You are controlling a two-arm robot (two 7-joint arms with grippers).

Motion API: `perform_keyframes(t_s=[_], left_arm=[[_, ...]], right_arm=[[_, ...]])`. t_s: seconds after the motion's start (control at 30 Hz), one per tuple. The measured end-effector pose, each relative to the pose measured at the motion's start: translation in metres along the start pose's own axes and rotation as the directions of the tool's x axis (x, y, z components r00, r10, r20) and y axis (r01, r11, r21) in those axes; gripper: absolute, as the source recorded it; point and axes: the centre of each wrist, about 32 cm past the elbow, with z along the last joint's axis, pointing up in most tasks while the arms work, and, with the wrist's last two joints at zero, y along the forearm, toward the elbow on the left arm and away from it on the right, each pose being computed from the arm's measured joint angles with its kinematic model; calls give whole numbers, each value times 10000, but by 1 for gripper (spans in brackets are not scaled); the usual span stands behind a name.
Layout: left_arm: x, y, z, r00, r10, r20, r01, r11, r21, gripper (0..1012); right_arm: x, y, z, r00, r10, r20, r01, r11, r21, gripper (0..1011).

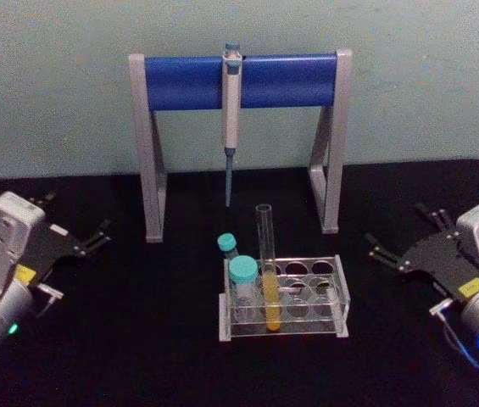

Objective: Pick up the test tube from the test tube rack, shake it, then place it back into the test tube rack.

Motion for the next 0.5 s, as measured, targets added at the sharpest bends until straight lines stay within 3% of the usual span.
perform_keyframes(t_s=[0.23,0.5], left_arm=[[0,0,0,10000,0,0,0,10000,-1,1001],[0,0,0,10000,0,0,0,10000,0,1001]], right_arm=[[-117,-96,22,9971,619,-444,-609,9979,239,1000],[-278,-118,57,9822,1544,-1074,-1487,9871,587,1000]])
